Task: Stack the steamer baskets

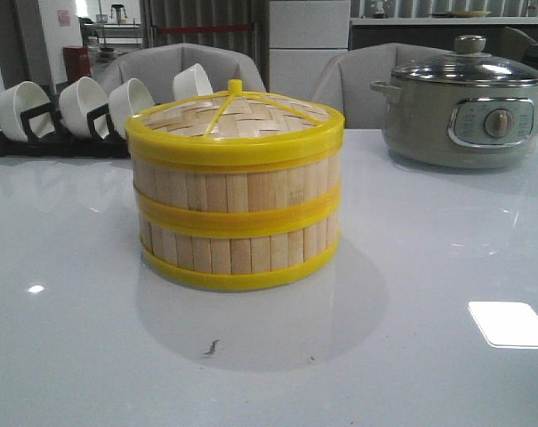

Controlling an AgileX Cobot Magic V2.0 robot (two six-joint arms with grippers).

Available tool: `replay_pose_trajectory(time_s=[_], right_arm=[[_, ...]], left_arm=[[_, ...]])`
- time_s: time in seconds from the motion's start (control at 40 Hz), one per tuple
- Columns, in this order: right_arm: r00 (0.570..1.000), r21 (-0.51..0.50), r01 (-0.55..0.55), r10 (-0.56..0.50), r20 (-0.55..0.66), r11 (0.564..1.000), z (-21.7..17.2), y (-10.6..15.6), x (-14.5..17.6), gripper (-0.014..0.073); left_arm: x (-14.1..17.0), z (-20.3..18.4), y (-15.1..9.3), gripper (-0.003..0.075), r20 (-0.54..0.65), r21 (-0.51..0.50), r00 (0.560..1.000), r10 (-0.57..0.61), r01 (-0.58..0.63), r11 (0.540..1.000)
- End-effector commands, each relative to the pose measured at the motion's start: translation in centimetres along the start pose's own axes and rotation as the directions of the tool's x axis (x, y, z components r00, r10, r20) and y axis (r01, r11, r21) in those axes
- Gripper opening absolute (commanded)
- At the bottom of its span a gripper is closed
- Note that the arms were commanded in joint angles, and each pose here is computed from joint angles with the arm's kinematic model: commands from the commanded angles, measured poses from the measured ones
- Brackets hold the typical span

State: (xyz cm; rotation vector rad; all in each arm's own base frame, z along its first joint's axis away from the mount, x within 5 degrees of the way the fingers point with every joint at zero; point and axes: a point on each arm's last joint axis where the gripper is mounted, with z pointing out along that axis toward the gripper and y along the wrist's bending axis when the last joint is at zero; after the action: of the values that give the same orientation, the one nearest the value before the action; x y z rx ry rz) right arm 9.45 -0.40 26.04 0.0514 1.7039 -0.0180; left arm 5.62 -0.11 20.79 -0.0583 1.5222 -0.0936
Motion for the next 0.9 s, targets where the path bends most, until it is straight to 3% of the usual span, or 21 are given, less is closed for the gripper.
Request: replay_pose_trajectory(time_s=[0.0, 0.25, 0.88], right_arm=[[0.994, 0.011, -0.004, 0.003, 0.106, 1.0, -0.06, -0.09, -1.72, 0.006], [0.994, 0.011, -0.004, 0.003, 0.106, 1.0, -0.06, -0.09, -1.72, 0.006], [0.994, 0.011, -0.004, 0.003, 0.106, 1.0, -0.06, -0.09, -1.72, 0.006]], left_arm=[[-0.92, -0.17, -0.12, 0.0104, 0.11, 0.012, 0.994, 0.016, -0.018, 1.0], [-0.39, -0.13, -0.04, 0.0104, 0.051, 0.004, 0.999, 0.019, -0.019, 1.0], [-0.38, -0.11, -0.04, 0.0104, 0.049, 0.004, 0.999, 0.017, -0.018, 1.0]])
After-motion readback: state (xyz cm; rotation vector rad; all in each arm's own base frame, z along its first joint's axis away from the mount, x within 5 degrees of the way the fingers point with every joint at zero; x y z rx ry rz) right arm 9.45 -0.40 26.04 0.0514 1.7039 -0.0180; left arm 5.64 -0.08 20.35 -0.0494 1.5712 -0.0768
